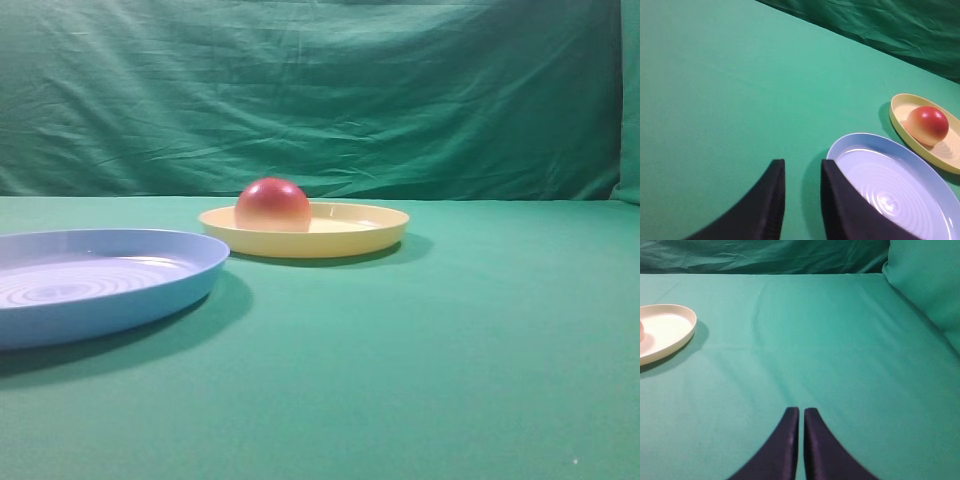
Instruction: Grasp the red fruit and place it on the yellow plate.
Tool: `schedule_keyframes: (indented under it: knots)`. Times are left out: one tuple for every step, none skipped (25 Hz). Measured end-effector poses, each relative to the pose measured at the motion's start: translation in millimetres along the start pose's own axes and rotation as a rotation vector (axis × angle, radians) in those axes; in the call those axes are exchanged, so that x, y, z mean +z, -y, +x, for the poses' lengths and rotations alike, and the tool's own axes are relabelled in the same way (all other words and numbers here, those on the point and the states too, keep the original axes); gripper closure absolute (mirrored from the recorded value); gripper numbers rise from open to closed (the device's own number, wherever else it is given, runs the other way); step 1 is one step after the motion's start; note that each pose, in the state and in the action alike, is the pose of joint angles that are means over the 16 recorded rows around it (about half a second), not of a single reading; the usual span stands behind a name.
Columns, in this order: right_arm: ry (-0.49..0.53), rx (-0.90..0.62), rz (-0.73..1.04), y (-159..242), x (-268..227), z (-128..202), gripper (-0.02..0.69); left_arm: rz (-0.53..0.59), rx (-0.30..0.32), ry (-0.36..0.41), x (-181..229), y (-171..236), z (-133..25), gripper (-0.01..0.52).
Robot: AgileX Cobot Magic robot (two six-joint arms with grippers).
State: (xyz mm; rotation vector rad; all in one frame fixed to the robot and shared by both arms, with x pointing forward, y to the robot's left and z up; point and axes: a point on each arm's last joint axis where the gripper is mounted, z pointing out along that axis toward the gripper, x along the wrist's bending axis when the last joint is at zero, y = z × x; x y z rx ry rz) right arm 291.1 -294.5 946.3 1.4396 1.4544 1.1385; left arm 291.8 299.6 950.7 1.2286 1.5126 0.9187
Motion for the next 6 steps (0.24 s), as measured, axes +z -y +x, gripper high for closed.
schedule_keyframes:
  knots:
    - [0.000,0.000,0.000,0.0,0.0,0.0,0.665,0.000,0.000,0.000,0.0,0.0,0.0,0.357]
    - [0.000,0.000,0.000,0.0,0.0,0.0,0.665,0.000,0.000,0.000,0.0,0.0,0.0,0.357]
    - [0.000,0.000,0.000,0.0,0.0,0.0,0.665,0.000,0.000,0.000,0.0,0.0,0.0,0.357]
    - [0.000,0.000,0.000,0.0,0.0,0.0,0.665,0.000,0.000,0.000,0.0,0.0,0.0,0.357]
    - [0.000,0.000,0.000,0.0,0.0,0.0,0.665,0.000,0.000,0.000,0.0,0.0,0.0,0.357]
    - [0.000,0.000,0.000,0.0,0.0,0.0,0.665,0.000,0.000,0.000,0.0,0.0,0.0,0.357]
